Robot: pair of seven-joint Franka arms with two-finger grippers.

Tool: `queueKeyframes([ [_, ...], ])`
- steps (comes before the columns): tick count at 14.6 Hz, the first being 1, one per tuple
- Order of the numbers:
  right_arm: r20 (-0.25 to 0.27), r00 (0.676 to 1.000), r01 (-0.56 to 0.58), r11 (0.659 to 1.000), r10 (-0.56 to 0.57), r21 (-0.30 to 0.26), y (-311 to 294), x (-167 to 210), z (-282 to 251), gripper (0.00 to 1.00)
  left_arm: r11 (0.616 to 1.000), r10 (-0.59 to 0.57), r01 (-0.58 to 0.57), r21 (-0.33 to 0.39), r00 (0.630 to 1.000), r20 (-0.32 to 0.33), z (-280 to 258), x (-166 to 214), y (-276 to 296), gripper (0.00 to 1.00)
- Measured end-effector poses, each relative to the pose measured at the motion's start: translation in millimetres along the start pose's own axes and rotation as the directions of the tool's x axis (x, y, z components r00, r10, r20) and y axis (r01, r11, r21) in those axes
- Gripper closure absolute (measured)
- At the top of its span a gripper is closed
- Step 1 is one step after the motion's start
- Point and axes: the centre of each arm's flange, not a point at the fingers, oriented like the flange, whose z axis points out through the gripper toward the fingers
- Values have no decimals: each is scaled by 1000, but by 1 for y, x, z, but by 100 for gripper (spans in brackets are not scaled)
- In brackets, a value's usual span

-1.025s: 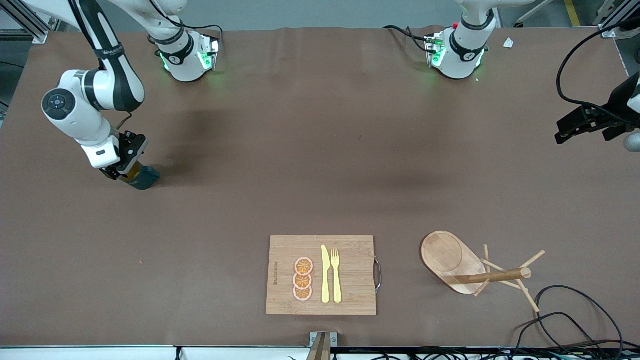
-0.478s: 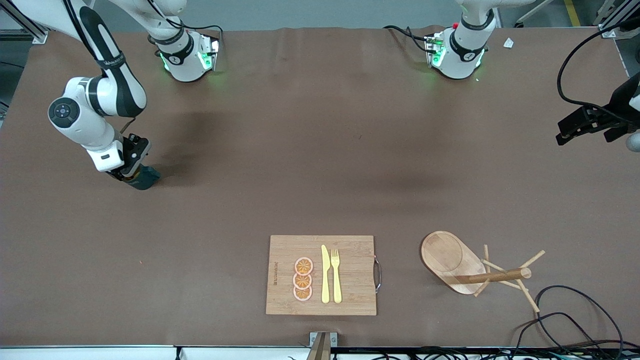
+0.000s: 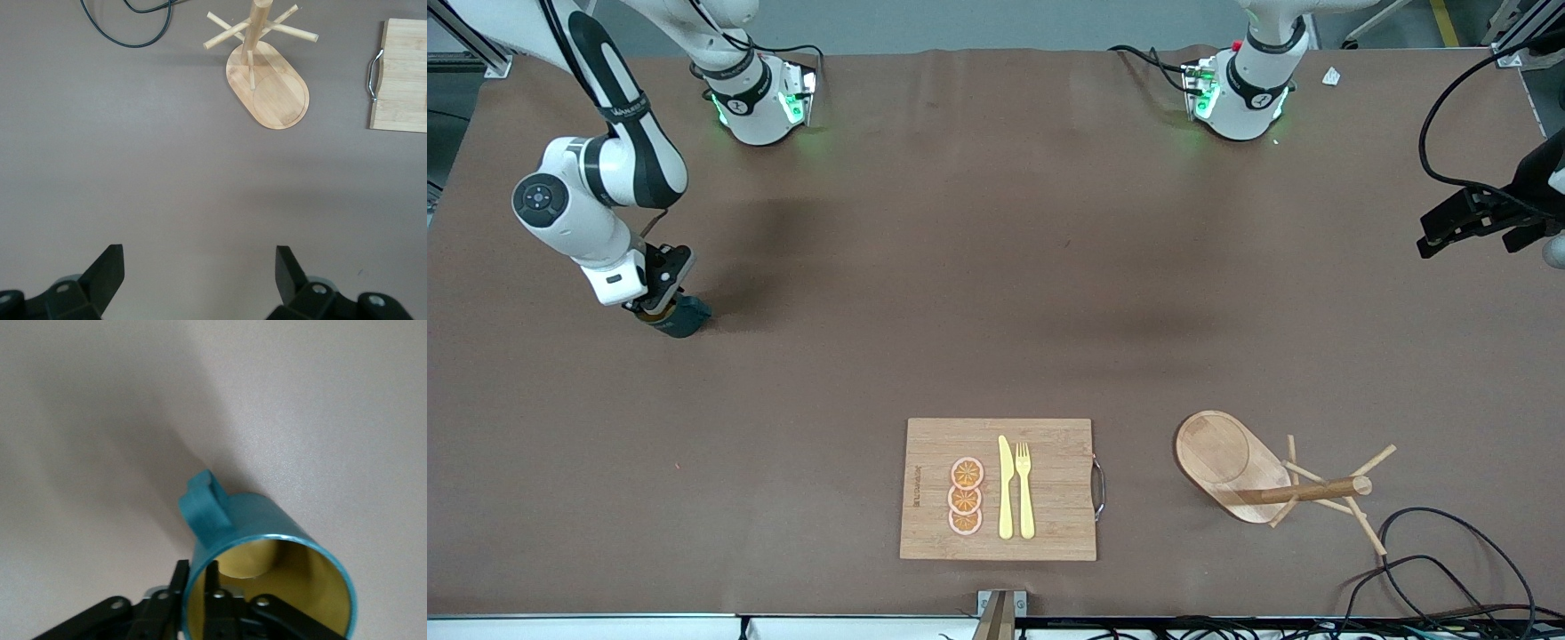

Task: Pass cup and hang on rack
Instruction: 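Lower the right gripper and close it on the teal mug rim, then lift the teal mug and carry it toward the table middle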

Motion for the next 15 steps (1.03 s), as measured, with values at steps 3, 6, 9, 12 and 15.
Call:
queueKeyframes([
  [3, 0, 1000, 0, 1000, 0, 0, 0, 0, 0, 96, 1000, 0, 0, 0, 1000, -5, -2, 0, 0, 0],
  [6, 1, 1000, -4, 1000, 4, -3, 3, 0, -3, 96, 1000, 0, 0, -1, 1000, -5, -1, 1, 0, 0],
  [9, 34, 995, -91, 995, 90, 36, 9, 3, -17, 96, 1000, 0, 0, -1, 1000, -6, -1, 1, 0, 0],
  [12, 64, 972, -229, 973, 226, 38, 2, 42, -53, 96, 1000, 0, 0, -1, 1000, -6, -1, 1, 0, 0],
  [15, 10, 928, -371, 922, 373, 107, -27, 101, -90, 96, 1000, 0, 0, -1, 1000, -6, -1, 1, 0, 0],
])
